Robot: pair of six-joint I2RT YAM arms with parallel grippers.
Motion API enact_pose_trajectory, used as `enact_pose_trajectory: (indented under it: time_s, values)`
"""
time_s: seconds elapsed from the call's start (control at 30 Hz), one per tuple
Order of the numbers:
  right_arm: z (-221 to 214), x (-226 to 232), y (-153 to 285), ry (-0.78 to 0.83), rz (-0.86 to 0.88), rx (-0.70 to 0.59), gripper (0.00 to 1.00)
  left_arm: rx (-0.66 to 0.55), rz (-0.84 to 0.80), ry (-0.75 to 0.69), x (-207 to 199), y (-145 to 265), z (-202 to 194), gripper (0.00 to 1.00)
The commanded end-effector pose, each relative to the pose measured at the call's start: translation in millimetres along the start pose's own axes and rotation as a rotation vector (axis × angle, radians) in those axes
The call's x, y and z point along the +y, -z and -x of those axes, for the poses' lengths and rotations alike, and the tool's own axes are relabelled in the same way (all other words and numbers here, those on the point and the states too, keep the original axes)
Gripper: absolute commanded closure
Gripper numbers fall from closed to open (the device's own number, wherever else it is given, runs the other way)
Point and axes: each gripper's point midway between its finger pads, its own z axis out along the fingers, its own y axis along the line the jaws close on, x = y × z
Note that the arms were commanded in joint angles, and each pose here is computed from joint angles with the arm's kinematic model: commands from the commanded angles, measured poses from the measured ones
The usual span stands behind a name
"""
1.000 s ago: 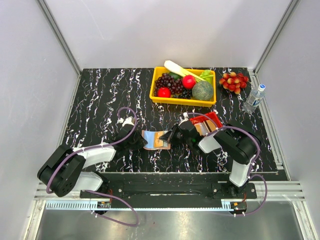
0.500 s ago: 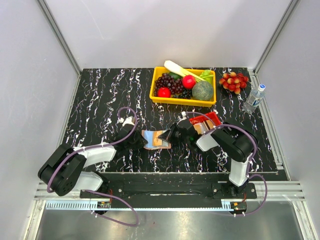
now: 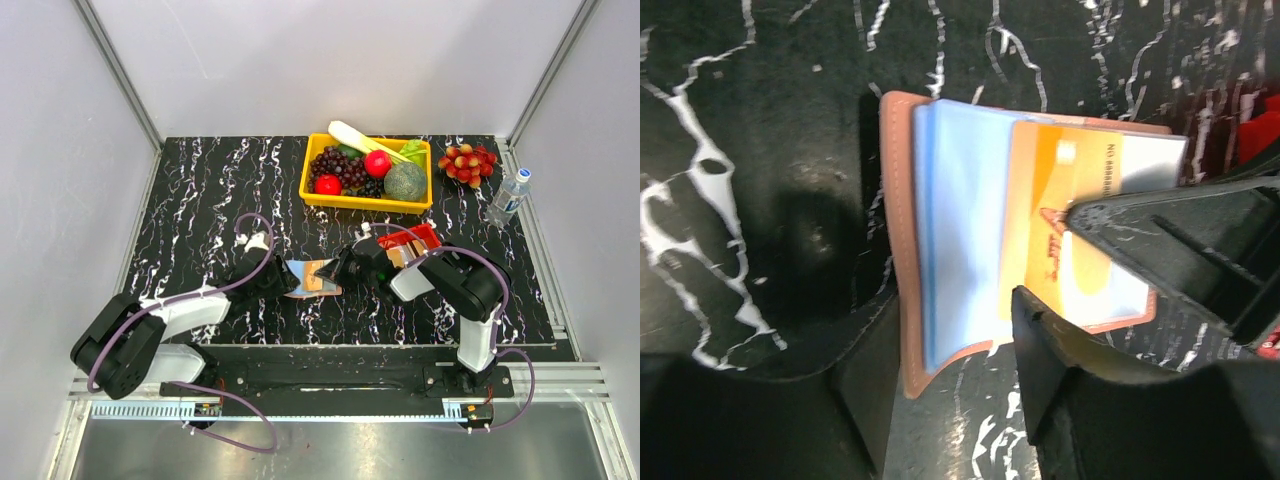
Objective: Put the credit cards into the card holder
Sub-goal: Insert the credit card into the card holder.
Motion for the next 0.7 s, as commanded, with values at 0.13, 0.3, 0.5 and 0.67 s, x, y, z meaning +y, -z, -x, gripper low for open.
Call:
enact_pose_trajectory:
  time_s: [0.13,0.3,0.5,0.67]
  values:
    - [-16,-52,1,0.033,-0.204,0.049,1.0,-0.002,0.18,-0.037,44,12,-8,0.8]
    - [-21,-50,-1,0.045,-0.19,0.086,1.0,0.028,0.168,-0.038,43,5,-15,1.0]
    - [-34,-43,4,0.067,-0.178,0.141,1.0,0.036,0.157,-0.023,41,1,-17,1.0]
    - [-45,-39,0,0.064,-0.168,0.171,1.0,0.036,0.149,-0.014,39,1,-17,1.0]
